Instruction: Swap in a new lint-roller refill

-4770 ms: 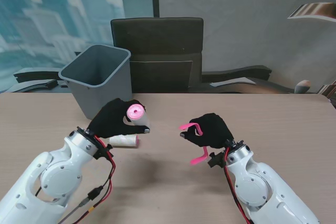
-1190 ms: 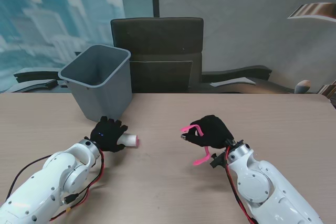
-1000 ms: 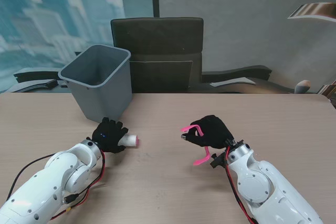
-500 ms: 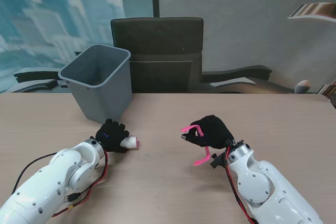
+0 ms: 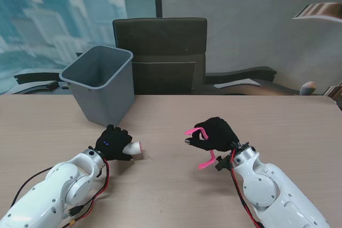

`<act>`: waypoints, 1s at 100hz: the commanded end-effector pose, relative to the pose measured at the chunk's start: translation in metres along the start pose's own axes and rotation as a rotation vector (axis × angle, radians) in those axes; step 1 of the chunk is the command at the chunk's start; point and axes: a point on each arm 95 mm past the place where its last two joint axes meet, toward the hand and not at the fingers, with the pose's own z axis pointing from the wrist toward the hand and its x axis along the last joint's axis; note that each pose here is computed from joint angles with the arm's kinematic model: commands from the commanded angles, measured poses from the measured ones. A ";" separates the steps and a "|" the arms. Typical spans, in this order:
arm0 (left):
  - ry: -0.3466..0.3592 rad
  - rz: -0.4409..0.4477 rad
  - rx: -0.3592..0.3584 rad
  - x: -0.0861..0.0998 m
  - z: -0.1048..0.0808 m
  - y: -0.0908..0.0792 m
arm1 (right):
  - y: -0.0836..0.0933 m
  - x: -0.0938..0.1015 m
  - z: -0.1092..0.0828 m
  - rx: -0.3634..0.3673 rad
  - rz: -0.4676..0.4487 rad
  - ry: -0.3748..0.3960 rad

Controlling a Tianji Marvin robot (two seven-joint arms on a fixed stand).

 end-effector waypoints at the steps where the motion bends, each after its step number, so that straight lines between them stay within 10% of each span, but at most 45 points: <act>1: 0.020 -0.058 0.067 0.017 -0.005 -0.016 | -0.001 0.005 0.001 0.003 0.012 0.015; 29: 0.017 -0.448 0.286 0.051 -0.027 -0.067 | 0.003 0.010 0.004 -0.058 0.013 0.012; 49: 0.155 -0.582 0.438 0.069 -0.024 -0.089 | 0.005 0.023 0.008 -0.202 0.020 -0.051; 77: 0.113 -1.030 0.384 0.100 -0.005 -0.107 | 0.000 0.036 0.010 -0.264 0.055 -0.054; 100: 0.104 -1.168 0.362 0.109 0.001 -0.115 | -0.008 0.041 0.012 -0.260 0.070 -0.047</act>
